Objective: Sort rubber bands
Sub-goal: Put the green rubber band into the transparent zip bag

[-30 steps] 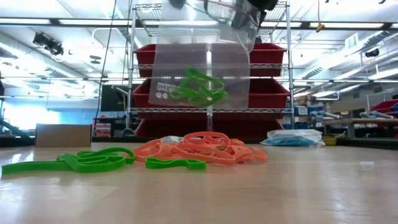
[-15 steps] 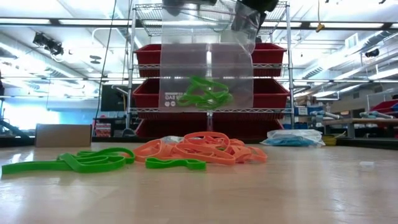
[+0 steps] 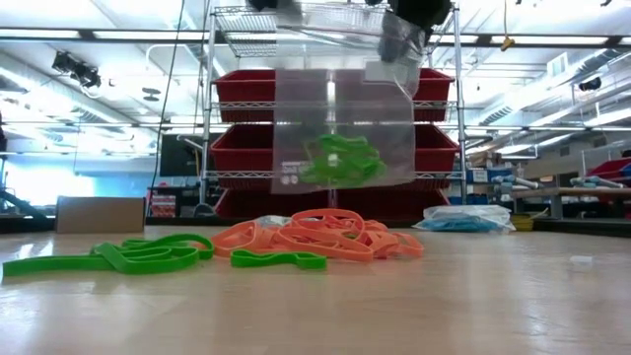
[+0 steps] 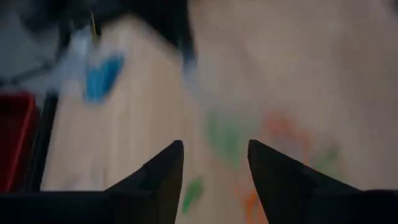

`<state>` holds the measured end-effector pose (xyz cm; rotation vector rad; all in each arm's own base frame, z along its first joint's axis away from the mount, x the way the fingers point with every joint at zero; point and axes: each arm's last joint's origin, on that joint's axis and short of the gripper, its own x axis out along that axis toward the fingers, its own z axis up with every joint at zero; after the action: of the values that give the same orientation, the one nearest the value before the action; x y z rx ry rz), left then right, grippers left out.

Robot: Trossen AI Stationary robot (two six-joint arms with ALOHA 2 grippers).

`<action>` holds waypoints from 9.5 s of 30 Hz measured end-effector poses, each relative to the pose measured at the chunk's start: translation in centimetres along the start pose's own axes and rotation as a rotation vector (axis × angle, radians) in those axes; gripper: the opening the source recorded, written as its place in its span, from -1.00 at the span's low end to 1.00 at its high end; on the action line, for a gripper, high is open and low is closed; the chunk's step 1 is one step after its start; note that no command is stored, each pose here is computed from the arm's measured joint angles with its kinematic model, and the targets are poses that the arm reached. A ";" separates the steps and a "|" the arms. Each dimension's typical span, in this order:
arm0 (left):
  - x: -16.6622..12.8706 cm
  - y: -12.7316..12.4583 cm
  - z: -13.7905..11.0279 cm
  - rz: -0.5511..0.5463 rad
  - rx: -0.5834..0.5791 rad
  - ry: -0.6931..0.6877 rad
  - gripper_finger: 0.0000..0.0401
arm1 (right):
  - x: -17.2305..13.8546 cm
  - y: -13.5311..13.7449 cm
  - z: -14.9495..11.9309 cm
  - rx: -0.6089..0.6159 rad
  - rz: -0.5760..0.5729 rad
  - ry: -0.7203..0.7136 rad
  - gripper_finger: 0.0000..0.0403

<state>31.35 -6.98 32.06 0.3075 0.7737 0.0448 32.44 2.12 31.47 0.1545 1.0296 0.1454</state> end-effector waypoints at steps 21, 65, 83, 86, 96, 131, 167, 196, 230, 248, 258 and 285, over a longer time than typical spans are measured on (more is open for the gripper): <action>9.9 4.7 -13.8 -0.107 -0.135 -0.024 -0.15 | 0.2 1.0 -0.3 0.023 -0.007 0.022 -1.00; -0.9 3.8 -4.4 -0.181 -0.093 -0.385 -0.99 | 3.4 0.2 -1.6 0.040 0.056 -0.024 -1.00; 4.3 2.0 -0.7 -0.170 0.049 -0.155 -1.00 | 3.2 0.0 -0.8 0.043 0.113 -0.096 -1.00; 3.3 2.1 0.2 -0.101 0.077 -0.144 -1.00 | 3.2 -0.1 -0.8 0.044 0.109 -0.097 -1.00; 0.9 1.0 2.6 -0.126 0.097 -0.207 -1.00 | 3.1 -0.8 -0.6 0.059 0.099 -0.110 -1.00; 3.4 -1.0 2.0 -0.041 0.078 -0.067 -0.23 | 3.0 -1.0 -0.5 0.066 0.096 -0.126 -1.00; 8.8 -6.8 -9.8 -0.415 -0.194 -0.116 -0.25 | 2.6 -2.5 -0.2 0.098 0.126 -0.142 -1.00; 15.9 -4.6 -10.2 -0.317 -0.283 -0.024 -0.30 | -3.9 -5.7 -0.4 0.217 -0.121 -0.367 -1.00; 18.1 -5.1 -7.6 -0.393 -0.161 0.158 -0.76 | -3.8 -5.4 -0.4 0.197 -0.109 -0.362 -1.00; 8.3 -2.1 -2.8 -0.261 -0.036 0.167 -0.99 | -3.7 -5.0 -0.4 0.181 -0.103 -0.354 -1.00; 12.3 -3.8 -4.2 -0.375 -0.074 0.203 -0.79 | -3.6 -4.8 -0.4 0.173 -0.102 -0.357 -1.00; 17.6 -5.0 -6.7 -0.353 -0.013 0.265 -0.95 | -3.6 -4.8 -0.5 0.160 -0.104 -0.342 -1.00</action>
<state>38.97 -7.40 14.13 0.1500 1.0810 -0.2462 30.41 -3.21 33.29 0.2612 0.7057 -0.0583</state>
